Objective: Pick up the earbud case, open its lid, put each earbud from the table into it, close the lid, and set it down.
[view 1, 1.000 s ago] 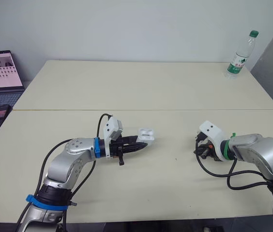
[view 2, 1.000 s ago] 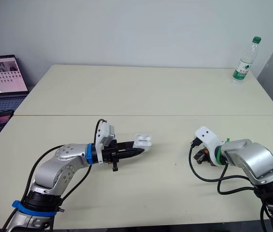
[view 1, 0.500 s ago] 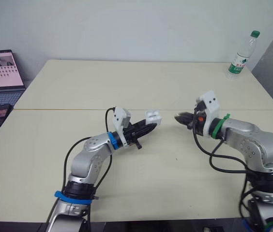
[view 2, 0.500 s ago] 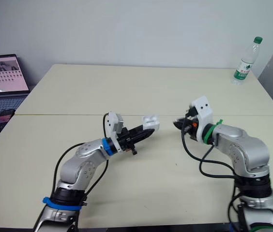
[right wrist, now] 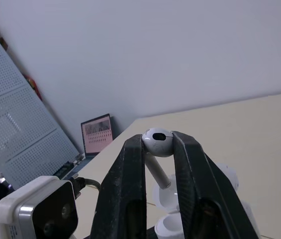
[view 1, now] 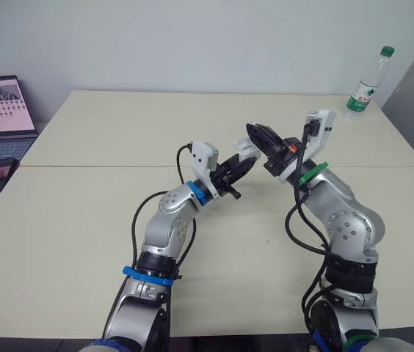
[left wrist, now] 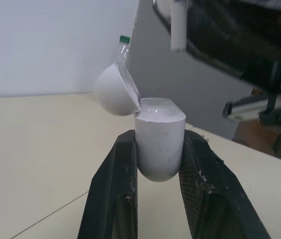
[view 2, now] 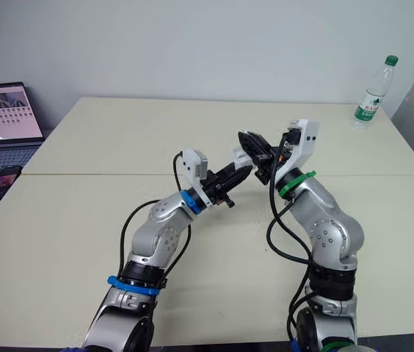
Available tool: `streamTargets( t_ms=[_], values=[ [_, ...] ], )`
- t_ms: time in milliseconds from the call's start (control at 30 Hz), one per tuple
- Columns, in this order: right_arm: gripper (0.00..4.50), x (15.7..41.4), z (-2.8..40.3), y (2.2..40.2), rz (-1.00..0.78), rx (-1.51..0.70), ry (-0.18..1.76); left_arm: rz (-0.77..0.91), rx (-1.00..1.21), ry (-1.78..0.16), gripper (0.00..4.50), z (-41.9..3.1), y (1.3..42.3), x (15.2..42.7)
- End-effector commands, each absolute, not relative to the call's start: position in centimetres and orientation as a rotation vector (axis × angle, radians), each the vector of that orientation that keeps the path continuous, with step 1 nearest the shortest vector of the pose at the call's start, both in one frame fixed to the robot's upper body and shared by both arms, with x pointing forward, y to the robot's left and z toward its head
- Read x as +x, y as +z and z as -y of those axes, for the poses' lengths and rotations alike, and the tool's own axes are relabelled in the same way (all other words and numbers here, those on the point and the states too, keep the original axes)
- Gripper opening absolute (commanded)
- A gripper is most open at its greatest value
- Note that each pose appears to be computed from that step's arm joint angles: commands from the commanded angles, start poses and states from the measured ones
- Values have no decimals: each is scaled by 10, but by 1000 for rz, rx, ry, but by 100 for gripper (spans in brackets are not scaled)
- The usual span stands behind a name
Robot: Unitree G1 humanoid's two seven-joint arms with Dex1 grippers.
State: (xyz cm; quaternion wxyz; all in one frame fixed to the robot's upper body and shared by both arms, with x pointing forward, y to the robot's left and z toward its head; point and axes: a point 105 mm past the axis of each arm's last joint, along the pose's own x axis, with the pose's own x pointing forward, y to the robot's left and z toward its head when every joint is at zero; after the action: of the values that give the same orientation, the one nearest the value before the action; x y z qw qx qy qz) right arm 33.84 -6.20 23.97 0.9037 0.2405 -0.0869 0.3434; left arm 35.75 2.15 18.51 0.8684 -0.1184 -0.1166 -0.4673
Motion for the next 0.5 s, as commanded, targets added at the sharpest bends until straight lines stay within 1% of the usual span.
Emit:
streamTargets(
  t_ms=[33,500],
  values=[
    [40,333,55,248,239,500,713,318,-271,-998,74,-21,204,354],
    [40,333,54,228,213,472,700,344,-305,-1028,74,-17,215,348]
  ],
)
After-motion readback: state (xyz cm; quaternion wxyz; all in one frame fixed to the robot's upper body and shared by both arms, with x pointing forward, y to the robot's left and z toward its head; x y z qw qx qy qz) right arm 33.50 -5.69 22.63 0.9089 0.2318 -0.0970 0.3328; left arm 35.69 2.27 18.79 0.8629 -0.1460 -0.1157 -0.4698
